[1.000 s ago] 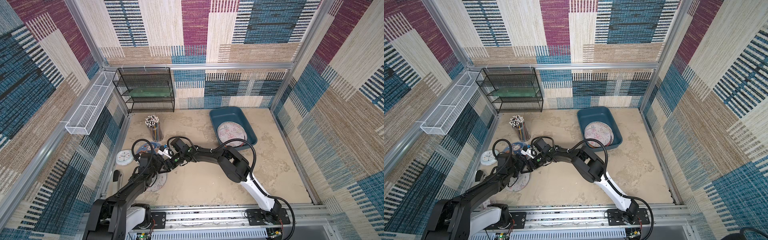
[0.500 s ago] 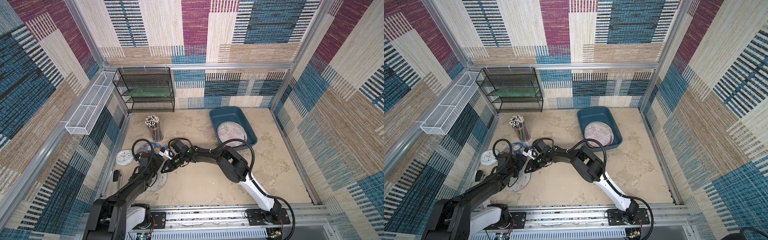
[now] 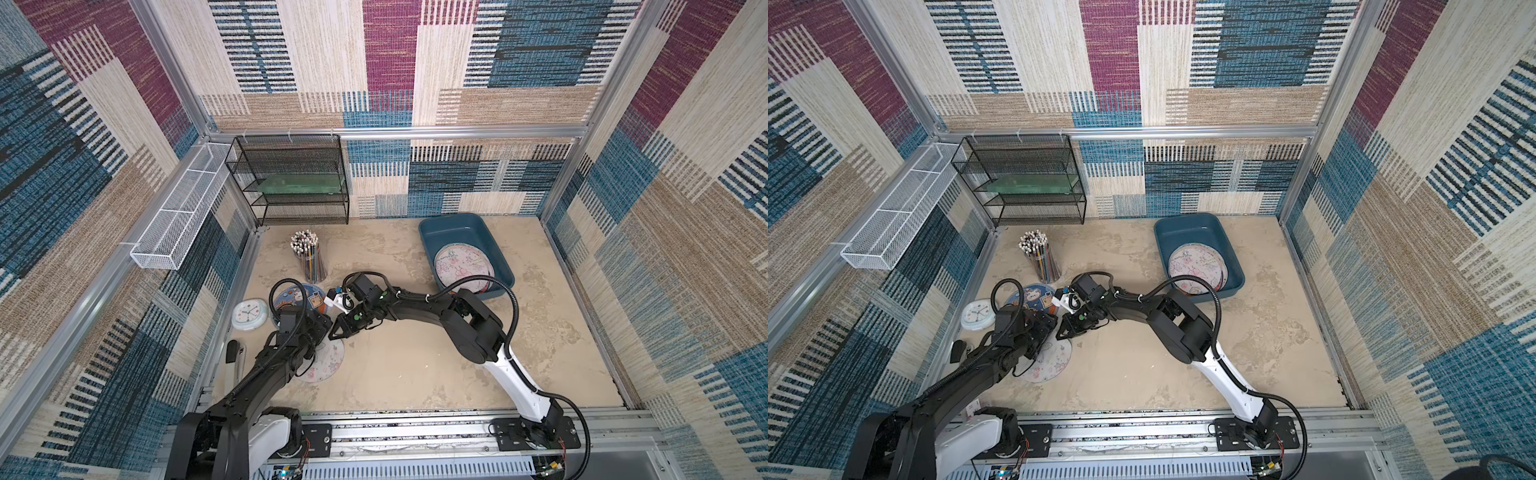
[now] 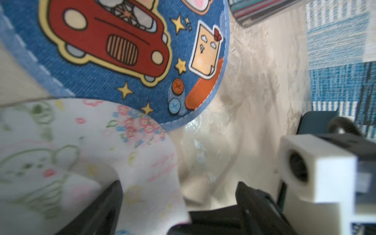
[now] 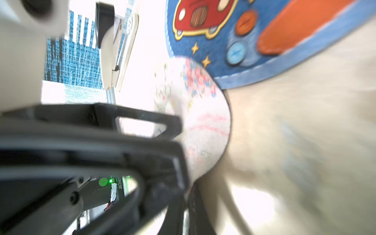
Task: Put the coasters into the storage box
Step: Pick up the coaster from the center of the board, then place the coaster in the storage box.
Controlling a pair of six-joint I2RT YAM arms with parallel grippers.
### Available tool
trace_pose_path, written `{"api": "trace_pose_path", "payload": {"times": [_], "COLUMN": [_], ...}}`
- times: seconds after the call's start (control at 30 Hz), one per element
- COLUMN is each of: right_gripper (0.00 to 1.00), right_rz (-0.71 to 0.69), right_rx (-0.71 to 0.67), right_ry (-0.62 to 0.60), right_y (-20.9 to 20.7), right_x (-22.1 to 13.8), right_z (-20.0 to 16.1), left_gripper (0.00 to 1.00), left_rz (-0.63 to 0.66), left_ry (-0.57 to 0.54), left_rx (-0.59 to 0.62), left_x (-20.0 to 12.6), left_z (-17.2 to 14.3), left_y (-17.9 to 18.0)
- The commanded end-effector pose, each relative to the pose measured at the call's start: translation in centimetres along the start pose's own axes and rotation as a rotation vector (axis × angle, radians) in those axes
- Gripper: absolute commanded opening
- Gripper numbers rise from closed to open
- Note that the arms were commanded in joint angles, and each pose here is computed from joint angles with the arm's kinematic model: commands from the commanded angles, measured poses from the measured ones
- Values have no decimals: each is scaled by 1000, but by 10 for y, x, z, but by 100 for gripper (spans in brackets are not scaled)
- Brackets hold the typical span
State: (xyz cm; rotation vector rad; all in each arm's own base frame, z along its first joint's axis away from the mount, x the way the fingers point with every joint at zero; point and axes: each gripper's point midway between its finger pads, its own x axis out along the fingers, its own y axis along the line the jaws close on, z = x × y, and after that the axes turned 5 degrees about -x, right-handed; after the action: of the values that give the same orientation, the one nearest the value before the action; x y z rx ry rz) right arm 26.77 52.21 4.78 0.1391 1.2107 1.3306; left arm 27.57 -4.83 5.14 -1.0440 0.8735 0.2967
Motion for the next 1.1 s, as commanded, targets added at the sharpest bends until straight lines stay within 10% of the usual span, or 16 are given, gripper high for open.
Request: {"api": "trace_pose_path", "payload": {"times": [0.0, 0.53, 1.07], "right_gripper": [0, 0, 0], "right_rz": [-88, -304, -632], "right_rx": [-35, -64, 129], "right_ry": [-55, -281, -724], "right_y": [-7, -29, -112], "right_x": [-21, -158, -410], "right_z": [16, 80, 87], "left_gripper": [87, 88, 88], "left_rz": [60, -244, -311], "left_ry": [44, 55, 129], "left_rx": [100, 309, 318], "left_x": [-12, -30, -2], "left_z": [-8, 1, 1], "left_y": [8, -83, -115]}}
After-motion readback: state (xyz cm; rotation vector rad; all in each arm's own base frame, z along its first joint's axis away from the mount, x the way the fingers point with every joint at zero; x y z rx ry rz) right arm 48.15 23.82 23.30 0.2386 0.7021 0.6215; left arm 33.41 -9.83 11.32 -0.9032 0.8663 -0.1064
